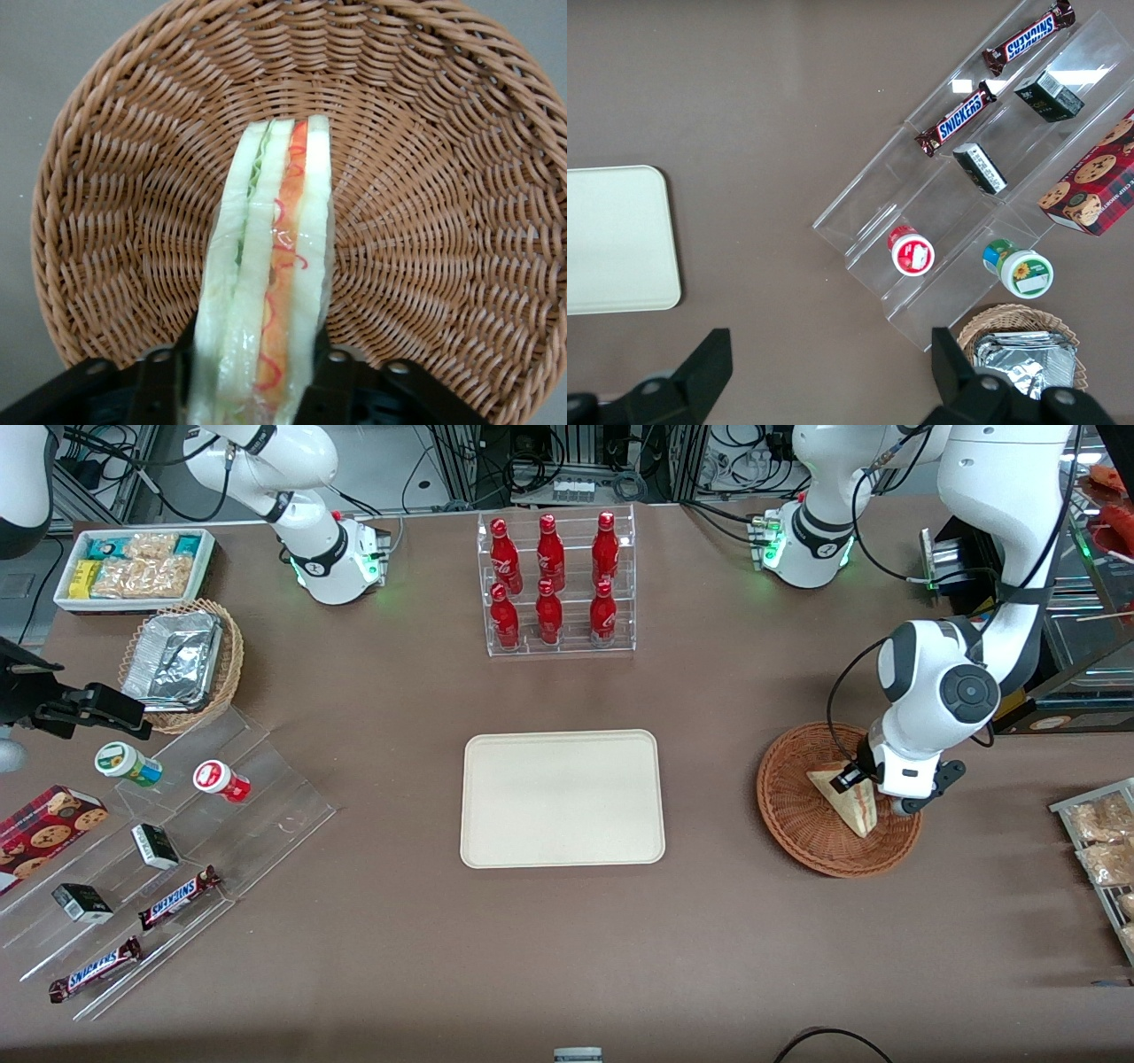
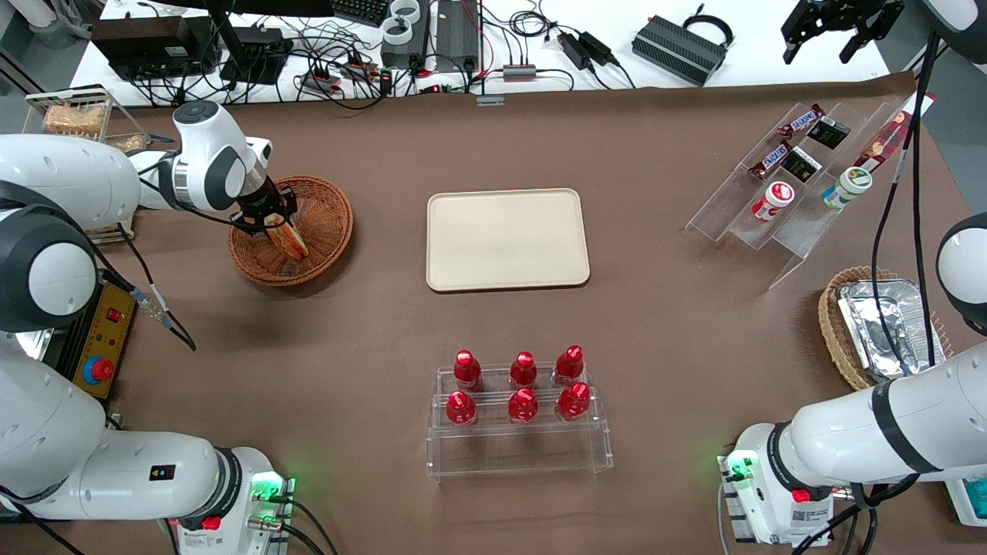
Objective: Place sandwich from basket to tray
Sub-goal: 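Lower the open left gripper and close it on the wrapped sandwich, then lift the sandwich with the left gripper and carry it toward the tray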
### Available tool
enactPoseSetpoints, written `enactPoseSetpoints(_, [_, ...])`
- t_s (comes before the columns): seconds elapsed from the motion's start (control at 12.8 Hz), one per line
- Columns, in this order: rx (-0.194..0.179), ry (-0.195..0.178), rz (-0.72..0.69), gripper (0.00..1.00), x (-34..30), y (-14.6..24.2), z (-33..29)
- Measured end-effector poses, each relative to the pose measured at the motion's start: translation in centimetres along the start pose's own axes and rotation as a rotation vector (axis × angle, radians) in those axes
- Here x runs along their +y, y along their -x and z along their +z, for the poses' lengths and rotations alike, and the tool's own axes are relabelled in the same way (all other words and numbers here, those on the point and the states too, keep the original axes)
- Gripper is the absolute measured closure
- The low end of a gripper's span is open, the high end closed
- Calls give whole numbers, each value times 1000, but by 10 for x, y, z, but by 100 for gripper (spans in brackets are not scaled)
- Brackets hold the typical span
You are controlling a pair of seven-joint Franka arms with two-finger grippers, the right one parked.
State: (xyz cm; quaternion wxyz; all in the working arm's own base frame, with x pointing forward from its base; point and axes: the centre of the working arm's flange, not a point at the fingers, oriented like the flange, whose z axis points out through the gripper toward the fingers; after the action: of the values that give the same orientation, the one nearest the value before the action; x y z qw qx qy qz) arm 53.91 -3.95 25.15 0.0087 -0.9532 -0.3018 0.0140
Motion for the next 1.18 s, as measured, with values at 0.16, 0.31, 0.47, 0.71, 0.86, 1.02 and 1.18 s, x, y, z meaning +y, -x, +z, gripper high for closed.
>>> enactPoseSetpoints(0.16, [3,2,1,71,3,0,-1])
enactPoseSetpoints(0.31, [10,8,3,74,7,-3,-7])
enactPoseSetpoints(0.47, [-15,-14,24,75,13,-10,-22])
enactPoseSetpoints(0.71, [-70,-65,114,84,46,-11,-72])
enactPoseSetpoints(0.86, [-78,-78,191,85,77,6,-100])
enactPoseSetpoints(1.02, [-71,-91,305,85,115,40,-115])
enactPoseSetpoints(1.18, [-62,-97,409,85,151,83,-122])
